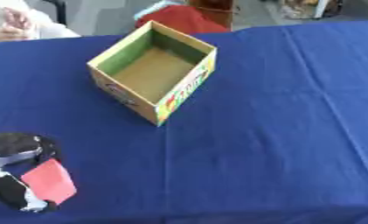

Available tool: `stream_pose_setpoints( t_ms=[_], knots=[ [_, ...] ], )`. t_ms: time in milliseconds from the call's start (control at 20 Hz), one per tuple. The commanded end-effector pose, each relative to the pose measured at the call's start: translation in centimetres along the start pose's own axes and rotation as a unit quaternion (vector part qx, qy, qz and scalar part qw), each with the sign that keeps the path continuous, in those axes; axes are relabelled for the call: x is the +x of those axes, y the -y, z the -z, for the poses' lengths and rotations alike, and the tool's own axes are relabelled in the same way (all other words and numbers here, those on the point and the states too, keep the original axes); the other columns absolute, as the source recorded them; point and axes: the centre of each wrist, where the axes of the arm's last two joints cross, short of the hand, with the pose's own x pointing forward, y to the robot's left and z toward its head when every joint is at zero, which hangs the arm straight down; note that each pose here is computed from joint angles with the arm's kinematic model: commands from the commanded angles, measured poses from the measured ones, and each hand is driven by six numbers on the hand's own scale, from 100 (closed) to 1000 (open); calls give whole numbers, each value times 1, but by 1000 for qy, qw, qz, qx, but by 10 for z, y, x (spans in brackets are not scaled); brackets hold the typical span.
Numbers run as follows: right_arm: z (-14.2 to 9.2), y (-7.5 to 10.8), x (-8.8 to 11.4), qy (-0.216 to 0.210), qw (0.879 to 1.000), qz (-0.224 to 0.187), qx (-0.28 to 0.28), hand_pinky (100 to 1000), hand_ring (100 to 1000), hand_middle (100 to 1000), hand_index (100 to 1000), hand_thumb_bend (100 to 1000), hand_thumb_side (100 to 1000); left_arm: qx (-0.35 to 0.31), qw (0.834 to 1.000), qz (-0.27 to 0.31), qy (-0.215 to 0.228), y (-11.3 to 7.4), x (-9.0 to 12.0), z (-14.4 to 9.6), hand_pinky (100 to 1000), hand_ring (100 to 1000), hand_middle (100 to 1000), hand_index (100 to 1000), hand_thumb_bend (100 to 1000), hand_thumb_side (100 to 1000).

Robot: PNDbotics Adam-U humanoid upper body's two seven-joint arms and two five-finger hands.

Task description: Pick up objects on the table and place them in the box.

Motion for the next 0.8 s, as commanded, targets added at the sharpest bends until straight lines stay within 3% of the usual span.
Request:
stream_pose_setpoints(
  t_ms=[50,400,600,800],
  knots=[
    [7,3,6,17,1000,2,-2,692,753,860,781,100,994,-6,1000,8,-8,-3,-3,-3,560,701,825,821,587,530],
    [8,3,7,18,1000,2,-2,692,754,860,781,100,994,-18,1000,-10,-5,1,-6,2,517,667,819,844,514,498],
    [8,3,7,18,1000,2,-2,692,754,860,781,100,994,-11,1000,-22,-3,1,-6,3,494,665,777,819,403,415],
    [8,3,7,18,1000,2,-3,692,754,860,781,100,995,-4,999,-33,-1,2,-6,3,529,710,773,800,292,354]
  ],
)
